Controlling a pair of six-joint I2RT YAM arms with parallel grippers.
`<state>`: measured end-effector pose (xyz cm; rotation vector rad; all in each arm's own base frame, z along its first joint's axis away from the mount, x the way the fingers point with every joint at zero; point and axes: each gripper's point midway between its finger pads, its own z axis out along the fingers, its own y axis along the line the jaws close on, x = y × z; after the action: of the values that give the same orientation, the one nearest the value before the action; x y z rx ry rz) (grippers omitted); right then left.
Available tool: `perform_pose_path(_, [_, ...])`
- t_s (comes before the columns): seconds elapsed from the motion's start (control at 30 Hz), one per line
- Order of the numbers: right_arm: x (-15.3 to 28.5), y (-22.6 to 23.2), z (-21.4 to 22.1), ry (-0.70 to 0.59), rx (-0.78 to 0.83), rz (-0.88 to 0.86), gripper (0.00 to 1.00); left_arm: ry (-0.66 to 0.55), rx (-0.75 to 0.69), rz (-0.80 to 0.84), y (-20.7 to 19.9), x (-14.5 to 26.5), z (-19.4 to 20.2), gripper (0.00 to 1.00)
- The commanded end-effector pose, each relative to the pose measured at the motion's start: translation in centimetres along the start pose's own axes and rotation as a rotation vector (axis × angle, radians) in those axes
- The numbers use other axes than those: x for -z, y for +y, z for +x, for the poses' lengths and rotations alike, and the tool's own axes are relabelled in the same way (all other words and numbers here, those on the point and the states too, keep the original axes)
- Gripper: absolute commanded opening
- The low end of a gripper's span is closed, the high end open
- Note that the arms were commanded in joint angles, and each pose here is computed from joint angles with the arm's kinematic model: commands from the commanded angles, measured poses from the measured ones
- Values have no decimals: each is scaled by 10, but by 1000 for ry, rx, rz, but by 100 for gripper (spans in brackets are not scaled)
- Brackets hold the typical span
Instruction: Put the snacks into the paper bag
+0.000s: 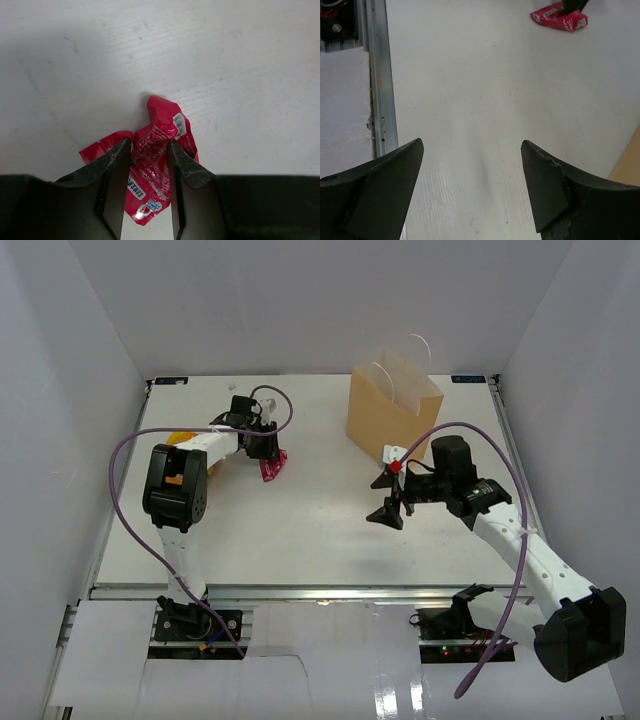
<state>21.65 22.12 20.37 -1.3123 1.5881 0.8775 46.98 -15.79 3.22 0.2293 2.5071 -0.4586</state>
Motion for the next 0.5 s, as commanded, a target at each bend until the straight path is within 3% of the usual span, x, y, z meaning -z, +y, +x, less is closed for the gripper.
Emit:
perform_pose_path(0.0, [-8,19,-16,-26,240,-135,85,81,12,174,-36,20,28,13])
perform_pose_path(0.13, [-31,21,-11,41,548,-194,91,89,35,332,-66,40,36,11])
perform_pose_path(0.3, [-76,-11,-7,121,658,-107,91,106,65,495,-95,61,51,10])
perform_pose_path(0.47, [-112,-33,-16,112,701,-24,91,124,100,636,-117,82,63,10])
